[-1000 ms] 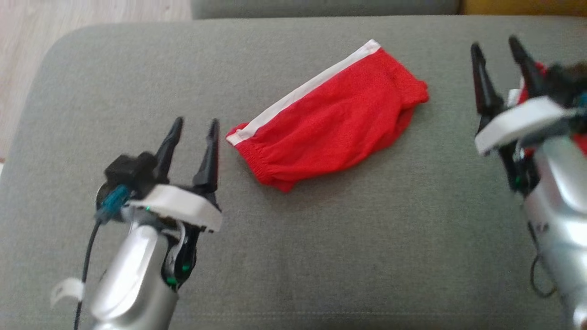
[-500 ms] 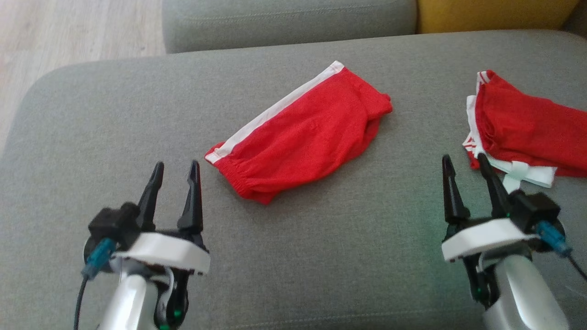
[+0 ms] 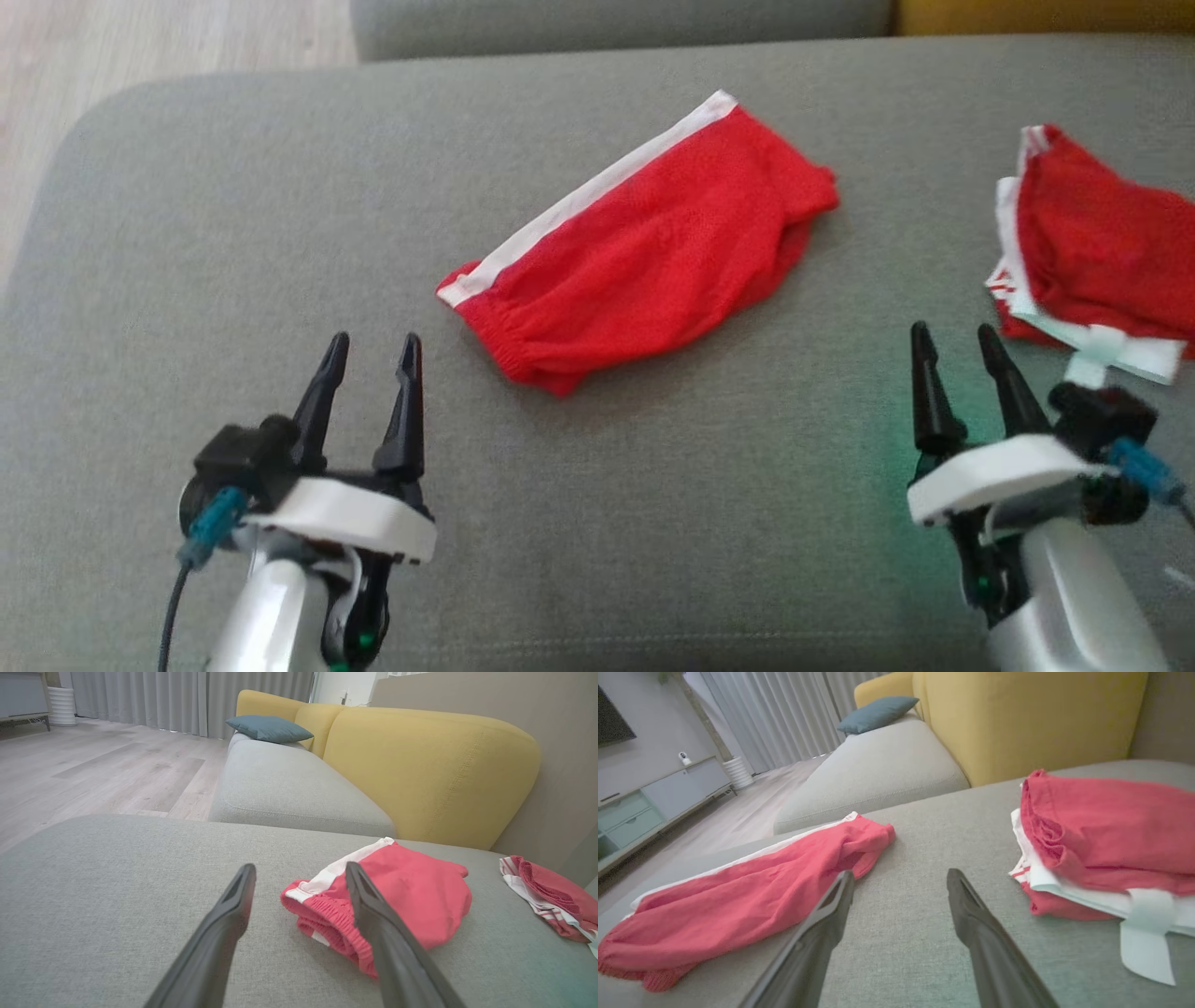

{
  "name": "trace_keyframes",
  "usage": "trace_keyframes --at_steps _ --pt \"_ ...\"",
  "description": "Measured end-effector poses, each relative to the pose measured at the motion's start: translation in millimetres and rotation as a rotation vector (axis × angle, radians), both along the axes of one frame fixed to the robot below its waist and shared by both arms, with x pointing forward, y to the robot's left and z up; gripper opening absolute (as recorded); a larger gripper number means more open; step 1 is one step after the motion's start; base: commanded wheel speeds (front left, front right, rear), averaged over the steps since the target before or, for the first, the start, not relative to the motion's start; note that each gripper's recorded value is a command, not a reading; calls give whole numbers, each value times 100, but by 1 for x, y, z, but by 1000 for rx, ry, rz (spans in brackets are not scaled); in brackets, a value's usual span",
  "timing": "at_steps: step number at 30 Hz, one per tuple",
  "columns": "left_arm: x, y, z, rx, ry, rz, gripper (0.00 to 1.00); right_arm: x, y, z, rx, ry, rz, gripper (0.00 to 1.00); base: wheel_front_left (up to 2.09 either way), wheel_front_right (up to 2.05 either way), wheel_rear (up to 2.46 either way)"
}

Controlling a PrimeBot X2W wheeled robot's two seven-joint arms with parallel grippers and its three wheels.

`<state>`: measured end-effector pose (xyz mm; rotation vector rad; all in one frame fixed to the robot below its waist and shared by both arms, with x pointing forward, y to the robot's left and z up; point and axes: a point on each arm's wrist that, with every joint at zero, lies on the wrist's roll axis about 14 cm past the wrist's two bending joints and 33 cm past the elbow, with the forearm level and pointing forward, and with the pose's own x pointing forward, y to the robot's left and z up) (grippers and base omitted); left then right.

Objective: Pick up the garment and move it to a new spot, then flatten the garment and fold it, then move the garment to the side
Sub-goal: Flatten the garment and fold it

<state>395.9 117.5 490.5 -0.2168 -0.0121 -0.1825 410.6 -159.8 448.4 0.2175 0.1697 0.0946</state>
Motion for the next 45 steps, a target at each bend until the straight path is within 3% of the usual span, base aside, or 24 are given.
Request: trace_keyframes --at_steps 6,19,26,40,42,45 --pt "9 8 -8 2 22 22 100 39 21 -16 216 115 4 100 0 0 0" --pt "7 23 -31 3 95 68 100 109 65 -54 560 335 -7 100 0 0 0" --pt "1 29 -35 3 118 99 100 139 86 -65 576 428 11 100 0 0 0" --pt "15 33 -43 17 131 108 100 174 100 -77 447 530 54 100 0 0 0" --pt "17 32 -42 10 128 106 100 176 100 -75 430 526 58 0 0 0 0" --pt "18 30 -40 0 123 101 100 175 96 -73 433 517 47 0 0 0 0"
